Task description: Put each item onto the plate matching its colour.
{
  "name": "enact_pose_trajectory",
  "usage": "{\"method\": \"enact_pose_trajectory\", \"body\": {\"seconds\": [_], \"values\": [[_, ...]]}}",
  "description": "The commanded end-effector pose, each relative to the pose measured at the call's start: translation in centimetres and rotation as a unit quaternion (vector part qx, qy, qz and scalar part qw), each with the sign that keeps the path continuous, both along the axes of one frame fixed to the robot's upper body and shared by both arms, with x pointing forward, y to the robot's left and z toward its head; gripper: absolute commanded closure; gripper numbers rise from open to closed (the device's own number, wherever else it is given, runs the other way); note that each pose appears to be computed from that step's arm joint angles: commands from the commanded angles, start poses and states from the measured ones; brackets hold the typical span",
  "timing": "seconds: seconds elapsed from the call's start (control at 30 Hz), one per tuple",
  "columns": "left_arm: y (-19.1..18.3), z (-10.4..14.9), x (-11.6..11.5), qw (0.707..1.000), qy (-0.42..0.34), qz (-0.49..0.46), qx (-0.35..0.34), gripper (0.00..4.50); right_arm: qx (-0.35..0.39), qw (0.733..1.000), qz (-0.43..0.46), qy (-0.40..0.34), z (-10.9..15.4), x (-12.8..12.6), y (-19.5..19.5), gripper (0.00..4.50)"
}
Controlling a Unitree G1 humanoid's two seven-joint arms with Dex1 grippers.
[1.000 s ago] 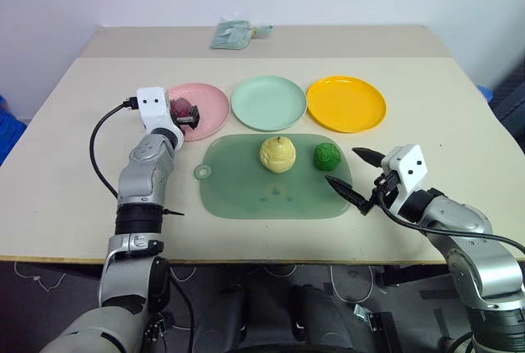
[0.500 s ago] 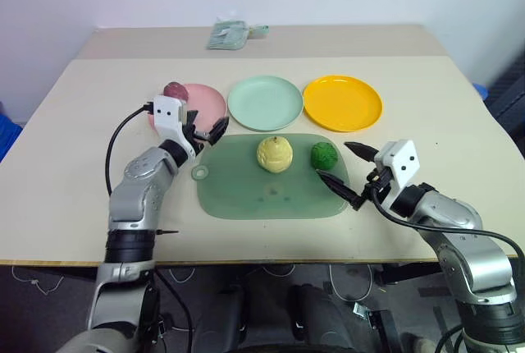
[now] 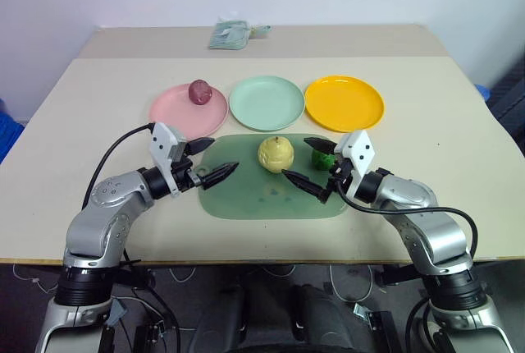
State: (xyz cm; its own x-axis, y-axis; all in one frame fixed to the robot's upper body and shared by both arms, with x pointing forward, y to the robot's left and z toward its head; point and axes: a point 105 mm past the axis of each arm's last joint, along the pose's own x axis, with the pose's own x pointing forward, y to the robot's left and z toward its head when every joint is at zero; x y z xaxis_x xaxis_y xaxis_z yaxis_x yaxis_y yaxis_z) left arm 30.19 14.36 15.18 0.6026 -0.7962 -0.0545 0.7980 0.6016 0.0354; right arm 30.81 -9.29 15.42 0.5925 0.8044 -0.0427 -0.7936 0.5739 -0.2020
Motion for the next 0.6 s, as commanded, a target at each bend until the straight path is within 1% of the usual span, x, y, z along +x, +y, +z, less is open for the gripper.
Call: {"method": "enact_pose_trajectory", "body": {"seconds": [0.03, 0.23, 0.33, 0.47, 0.6], "values": [[0.1, 1.2, -1.2, 0.999, -0.023, -0.022, -0.001, 0.01, 0.001, 1.0, 0.016, -0.024, 1.1, 0.2, 0.9, 0.0], [1.2, 0.9, -2.5, 0.999, -0.019, -0.026, 0.011, 0.01, -0.006, 0.999, 0.026, -0.024, 1.2, 0.9, 2.1, 0.0], [1.6, 0.9, -3.5, 0.999, -0.017, -0.037, 0.019, 0.01, -0.008, 0.999, 0.029, -0.023, 1.3, 1.4, 2.7, 0.0], [2.2, 1.1, -4.9, 0.998, -0.014, -0.056, 0.026, 0.01, -0.02, 0.999, 0.038, -0.019, 1.1, 2.0, 3.4, 0.0], [2.8, 1.0, -5.7, 0.997, -0.016, -0.064, 0.045, 0.01, -0.03, 0.999, 0.039, -0.014, 0.8, 2.6, 3.7, 0.0]]}}
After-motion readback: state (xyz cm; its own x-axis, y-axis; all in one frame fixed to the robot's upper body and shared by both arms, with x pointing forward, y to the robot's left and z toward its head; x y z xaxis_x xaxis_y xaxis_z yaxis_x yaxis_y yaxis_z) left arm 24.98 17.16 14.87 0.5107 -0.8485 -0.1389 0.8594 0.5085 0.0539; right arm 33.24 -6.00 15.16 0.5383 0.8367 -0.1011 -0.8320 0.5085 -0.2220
